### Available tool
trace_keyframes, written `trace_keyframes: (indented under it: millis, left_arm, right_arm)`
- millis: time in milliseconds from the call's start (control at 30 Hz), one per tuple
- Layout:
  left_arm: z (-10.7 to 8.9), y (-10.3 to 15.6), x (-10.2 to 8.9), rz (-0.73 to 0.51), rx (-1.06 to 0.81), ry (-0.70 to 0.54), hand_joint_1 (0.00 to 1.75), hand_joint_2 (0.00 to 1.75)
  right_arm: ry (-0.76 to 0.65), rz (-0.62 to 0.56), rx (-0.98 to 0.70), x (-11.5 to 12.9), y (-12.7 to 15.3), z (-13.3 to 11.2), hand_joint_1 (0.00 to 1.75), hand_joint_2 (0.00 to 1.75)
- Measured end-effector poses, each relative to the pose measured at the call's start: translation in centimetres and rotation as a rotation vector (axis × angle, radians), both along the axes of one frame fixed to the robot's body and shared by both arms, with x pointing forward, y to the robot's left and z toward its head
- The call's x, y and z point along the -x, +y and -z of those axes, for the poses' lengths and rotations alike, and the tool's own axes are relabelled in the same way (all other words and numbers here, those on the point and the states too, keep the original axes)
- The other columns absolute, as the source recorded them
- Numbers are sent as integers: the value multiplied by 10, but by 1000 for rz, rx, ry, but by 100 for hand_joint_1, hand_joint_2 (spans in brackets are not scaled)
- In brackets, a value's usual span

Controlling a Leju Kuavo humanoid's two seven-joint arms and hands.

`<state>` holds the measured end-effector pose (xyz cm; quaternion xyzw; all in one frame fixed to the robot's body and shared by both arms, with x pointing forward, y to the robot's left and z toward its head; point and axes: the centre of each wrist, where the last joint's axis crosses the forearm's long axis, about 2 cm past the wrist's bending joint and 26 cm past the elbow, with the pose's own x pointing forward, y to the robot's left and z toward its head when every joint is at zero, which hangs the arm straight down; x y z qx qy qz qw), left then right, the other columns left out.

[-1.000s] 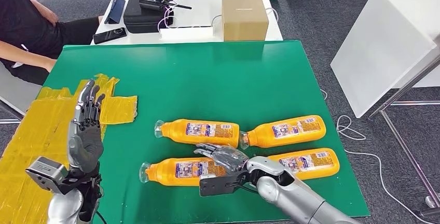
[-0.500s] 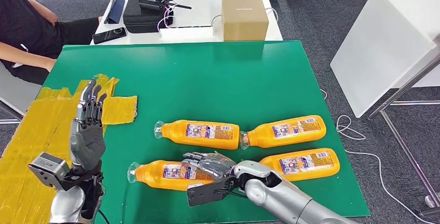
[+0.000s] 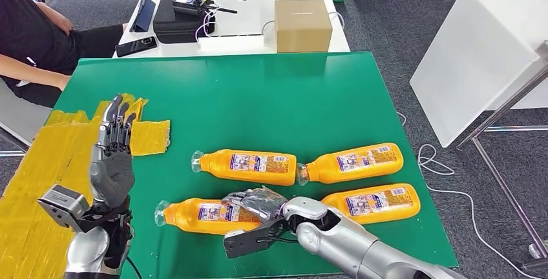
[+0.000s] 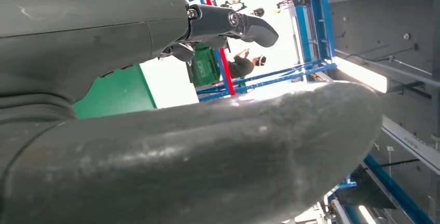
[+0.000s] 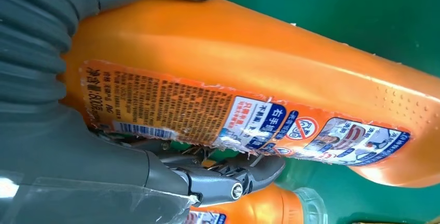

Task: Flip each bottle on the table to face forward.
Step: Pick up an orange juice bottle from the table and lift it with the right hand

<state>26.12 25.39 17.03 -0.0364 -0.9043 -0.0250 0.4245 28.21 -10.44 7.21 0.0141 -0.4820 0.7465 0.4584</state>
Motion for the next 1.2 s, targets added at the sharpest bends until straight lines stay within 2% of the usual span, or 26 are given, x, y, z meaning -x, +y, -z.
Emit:
trace_keyframes:
  millis: [367,500,700,867,1000,1200]
  left_arm:
    - [-1,0,-1,-38,58,1,0,0]
    - [-4,3,4,-126,165,-27,0,175]
    - [-10,23,24,-358,374,-65,0,175]
    - [-7,40,37,-446,429,-37,0,175]
    - [-2,44,40,-380,481,29,0,175]
    - [10,42,39,-159,599,138,0,175]
  right_arm:
    - [-79,49,52,0,4,11,175,175]
    - [-89,133,-27,8,4,17,175,175]
    - [-6,279,-337,37,2,17,175,175]
    - [33,344,-650,65,-3,-6,175,175]
    - [27,373,-792,65,-13,-27,175,175]
    - [47,391,-910,55,-31,-40,175,175]
